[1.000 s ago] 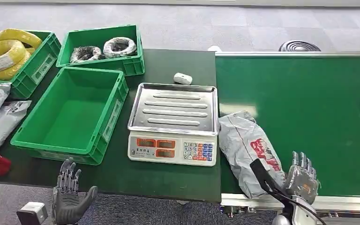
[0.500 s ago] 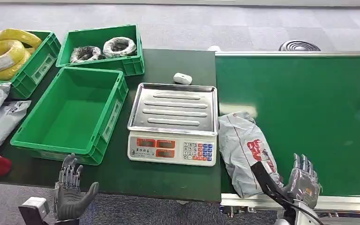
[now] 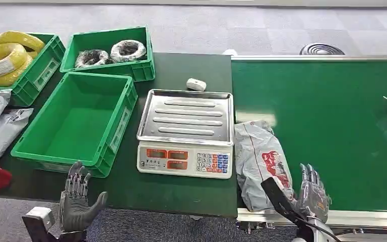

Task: Moved the parcel from conveyor to table for the left to box.

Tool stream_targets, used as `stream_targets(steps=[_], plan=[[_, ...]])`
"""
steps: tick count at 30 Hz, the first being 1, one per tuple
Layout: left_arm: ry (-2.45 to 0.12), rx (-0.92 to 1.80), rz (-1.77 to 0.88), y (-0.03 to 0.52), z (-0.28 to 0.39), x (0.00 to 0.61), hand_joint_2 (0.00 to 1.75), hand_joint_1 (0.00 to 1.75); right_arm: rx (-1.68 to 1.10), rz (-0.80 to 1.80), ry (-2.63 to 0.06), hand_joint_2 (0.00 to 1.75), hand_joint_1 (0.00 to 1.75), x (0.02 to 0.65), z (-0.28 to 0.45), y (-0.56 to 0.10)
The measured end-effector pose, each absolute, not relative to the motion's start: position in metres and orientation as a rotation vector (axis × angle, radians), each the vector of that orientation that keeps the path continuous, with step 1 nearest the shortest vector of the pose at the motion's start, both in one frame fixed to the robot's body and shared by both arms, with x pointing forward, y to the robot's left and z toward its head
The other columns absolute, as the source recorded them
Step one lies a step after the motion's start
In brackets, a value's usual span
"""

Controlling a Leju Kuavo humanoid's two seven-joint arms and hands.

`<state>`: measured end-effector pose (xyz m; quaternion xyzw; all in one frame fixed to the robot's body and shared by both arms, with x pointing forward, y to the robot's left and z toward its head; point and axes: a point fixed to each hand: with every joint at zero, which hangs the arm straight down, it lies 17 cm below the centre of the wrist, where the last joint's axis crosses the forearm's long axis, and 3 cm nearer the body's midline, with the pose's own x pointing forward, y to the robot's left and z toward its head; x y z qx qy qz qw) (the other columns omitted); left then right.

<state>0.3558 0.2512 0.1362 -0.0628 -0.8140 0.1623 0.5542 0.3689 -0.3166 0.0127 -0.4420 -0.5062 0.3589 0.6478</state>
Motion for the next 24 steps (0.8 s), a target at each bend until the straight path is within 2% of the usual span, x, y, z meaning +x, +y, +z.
stream_targets(steps=[24], plan=[[-1.919, -0.142, 0.392, 0.252, 0.136, 0.358, 1.75, 0.00, -0.941, 0.854, -1.224, 1.75, 0.00, 0.372, 0.011, -0.276]])
